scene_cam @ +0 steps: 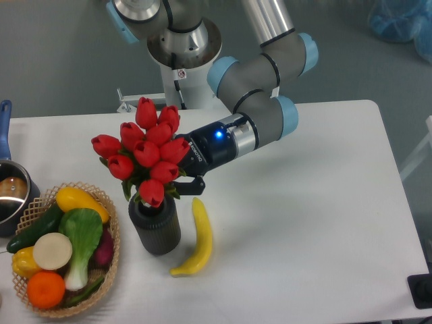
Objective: Insert the flowers into the vase
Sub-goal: 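Push the tulip stems down into the vase opening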
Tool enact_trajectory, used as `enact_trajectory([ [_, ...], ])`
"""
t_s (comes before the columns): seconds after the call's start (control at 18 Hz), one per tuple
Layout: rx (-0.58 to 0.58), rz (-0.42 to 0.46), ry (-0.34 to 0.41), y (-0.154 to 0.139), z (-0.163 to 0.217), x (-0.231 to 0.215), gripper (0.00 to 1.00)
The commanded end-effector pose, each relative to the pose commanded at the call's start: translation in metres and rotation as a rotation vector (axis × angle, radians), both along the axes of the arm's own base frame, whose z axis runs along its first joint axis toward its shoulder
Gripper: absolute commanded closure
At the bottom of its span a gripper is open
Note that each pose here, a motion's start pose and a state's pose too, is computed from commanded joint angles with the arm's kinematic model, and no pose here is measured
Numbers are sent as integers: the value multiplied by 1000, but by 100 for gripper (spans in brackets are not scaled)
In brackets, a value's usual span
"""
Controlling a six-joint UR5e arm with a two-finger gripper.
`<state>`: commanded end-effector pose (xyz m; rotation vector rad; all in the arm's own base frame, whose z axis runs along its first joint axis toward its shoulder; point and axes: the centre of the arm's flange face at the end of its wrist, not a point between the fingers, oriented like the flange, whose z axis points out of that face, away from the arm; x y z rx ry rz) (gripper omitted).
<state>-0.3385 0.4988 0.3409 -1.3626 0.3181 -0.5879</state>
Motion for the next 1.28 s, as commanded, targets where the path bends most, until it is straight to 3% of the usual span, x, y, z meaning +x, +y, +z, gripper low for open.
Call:
enact_trajectory([
  [1.28,-8,17,-11,-1,-42,-2,66],
])
